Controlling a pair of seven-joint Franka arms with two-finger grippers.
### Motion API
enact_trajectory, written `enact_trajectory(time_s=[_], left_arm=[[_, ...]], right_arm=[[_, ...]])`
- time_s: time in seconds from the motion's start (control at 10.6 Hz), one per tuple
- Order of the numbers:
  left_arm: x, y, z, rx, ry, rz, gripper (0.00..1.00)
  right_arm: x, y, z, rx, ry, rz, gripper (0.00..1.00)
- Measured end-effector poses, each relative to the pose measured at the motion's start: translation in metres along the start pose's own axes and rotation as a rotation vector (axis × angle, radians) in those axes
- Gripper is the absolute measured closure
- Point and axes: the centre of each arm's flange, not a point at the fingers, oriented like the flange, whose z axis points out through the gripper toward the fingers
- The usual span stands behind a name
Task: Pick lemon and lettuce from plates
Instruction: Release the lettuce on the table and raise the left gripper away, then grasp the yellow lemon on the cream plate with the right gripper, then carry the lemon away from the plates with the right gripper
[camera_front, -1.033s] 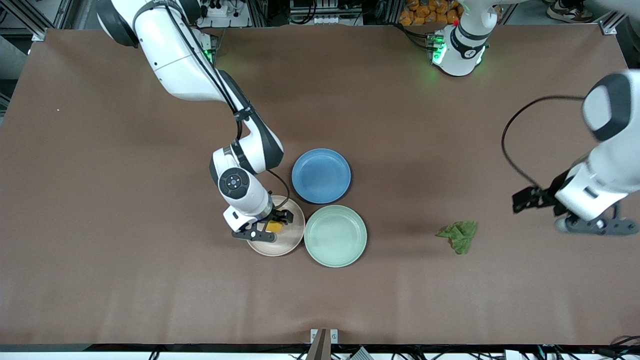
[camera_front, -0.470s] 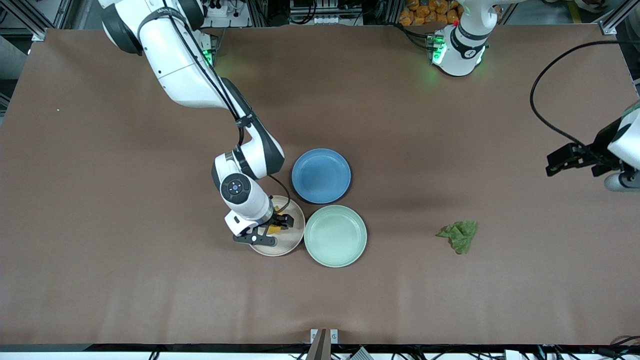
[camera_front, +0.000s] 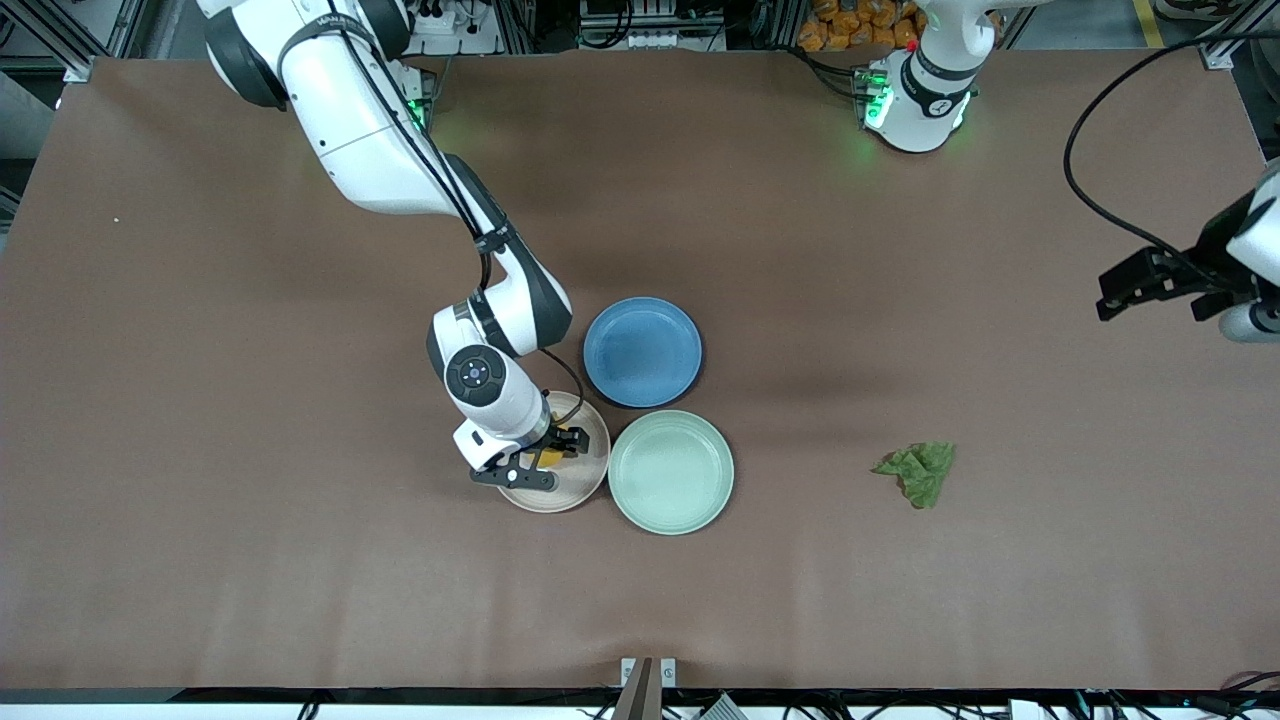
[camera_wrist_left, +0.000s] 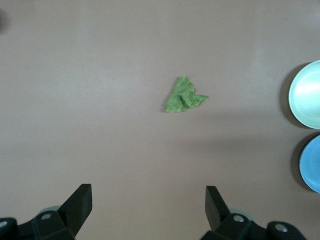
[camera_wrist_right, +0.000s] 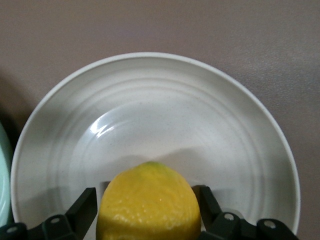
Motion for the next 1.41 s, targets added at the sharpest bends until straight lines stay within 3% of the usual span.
enact_trajectory(time_s=[0.28,0.75,1.41], left_arm=[[-0.014,0.017,-0.005,0.003,0.003,0.024,0.00],[-0.022,0.021,0.002,0.008,0.042,0.029,0.00],[-0.021,0.017,-0.003,0.008,0.066,0.023,0.00]], right_arm=[[0.001,0.001,0.000,-0.002,0.001,0.001,0.38],[0.011,0.014,-0.001,-0.010,-0.009,0.022,0.39],[0.063,0.057,-0.073,-0.059,-0.141,-0.014,0.39]])
